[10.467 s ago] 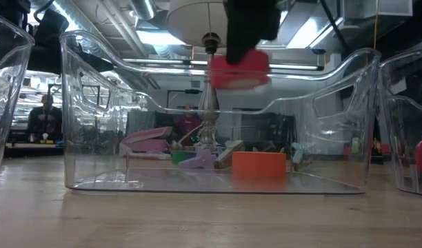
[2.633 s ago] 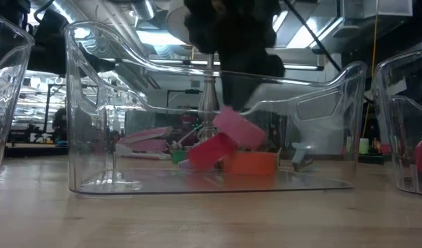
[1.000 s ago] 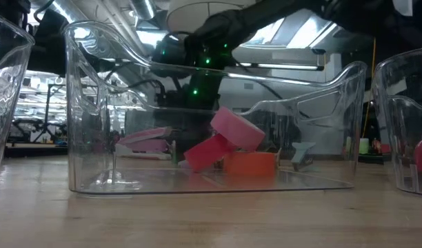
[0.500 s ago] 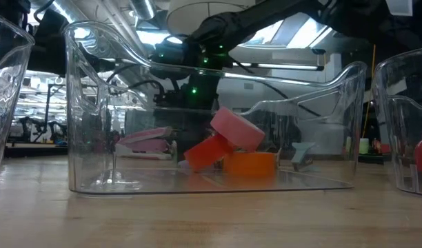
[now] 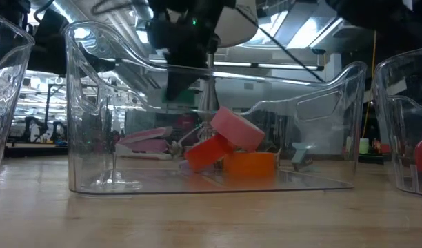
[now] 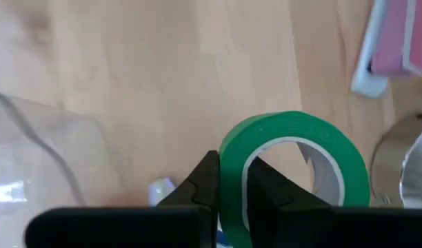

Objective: Pick and place Stapler, Stapler remover, tape
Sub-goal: Put the green tape into the top transparent bin

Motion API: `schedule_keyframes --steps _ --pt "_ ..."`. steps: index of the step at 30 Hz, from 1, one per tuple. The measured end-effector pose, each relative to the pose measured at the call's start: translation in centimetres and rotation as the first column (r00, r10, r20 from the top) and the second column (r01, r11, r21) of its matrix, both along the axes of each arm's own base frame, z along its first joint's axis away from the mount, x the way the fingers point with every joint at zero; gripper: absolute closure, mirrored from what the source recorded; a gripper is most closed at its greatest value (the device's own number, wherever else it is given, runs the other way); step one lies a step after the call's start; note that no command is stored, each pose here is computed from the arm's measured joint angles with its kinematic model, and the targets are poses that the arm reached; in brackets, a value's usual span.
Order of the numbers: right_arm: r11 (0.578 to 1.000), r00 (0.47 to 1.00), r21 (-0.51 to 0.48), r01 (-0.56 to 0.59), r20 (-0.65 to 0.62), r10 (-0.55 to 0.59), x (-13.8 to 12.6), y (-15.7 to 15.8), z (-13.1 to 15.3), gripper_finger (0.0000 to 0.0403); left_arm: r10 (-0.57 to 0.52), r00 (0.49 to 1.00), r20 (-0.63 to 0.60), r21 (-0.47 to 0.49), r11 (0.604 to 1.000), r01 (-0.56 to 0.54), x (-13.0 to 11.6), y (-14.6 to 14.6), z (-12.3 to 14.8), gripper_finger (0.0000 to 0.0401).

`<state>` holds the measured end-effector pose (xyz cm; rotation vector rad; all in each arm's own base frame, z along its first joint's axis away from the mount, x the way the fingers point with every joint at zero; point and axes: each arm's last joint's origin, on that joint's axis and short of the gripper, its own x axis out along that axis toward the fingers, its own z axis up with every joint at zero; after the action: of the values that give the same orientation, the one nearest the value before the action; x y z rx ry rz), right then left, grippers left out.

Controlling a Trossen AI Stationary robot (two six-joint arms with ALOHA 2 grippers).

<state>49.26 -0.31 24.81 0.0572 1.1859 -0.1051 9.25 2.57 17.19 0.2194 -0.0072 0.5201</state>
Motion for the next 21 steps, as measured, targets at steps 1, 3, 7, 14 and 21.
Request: schedule_keyframes --steps 1,3,7,14,21 --pt "1.0 1.0 0.002 -0.009 0.005 0.009 -0.2 0.5 0.4 0.0363 0.0 1.0 0.0 0.0 1.0 0.0 0.0 0.0 0.0 0.0162" --pt "1.0 0.999 0.003 -0.029 0.026 0.029 -0.4 1.5 1.3 0.0363 0.0 1.0 0.0 0.0 1.0 0.0 0.0 0.0 0.0 0.0162" --pt "0.996 0.996 0.018 -0.087 0.03 0.087 -0.7 3.9 1.6 0.0363 0.0 1.0 0.0 0.0 1.0 0.0 0.0 0.0 0.0 0.0162" --pt "0.988 0.989 0.063 -0.142 -0.031 0.145 -1.7 7.7 1.4 0.0363 0.0 1.0 0.0 0.0 1.0 0.0 0.0 0.0 0.0 0.0162" --pt "0.99 0.986 0.083 -0.114 -0.116 0.124 -3.0 10.8 1.1 0.0363 0.0 1.0 0.0 0.0 1.0 0.0 0.0 0.0 0.0 0.0162"
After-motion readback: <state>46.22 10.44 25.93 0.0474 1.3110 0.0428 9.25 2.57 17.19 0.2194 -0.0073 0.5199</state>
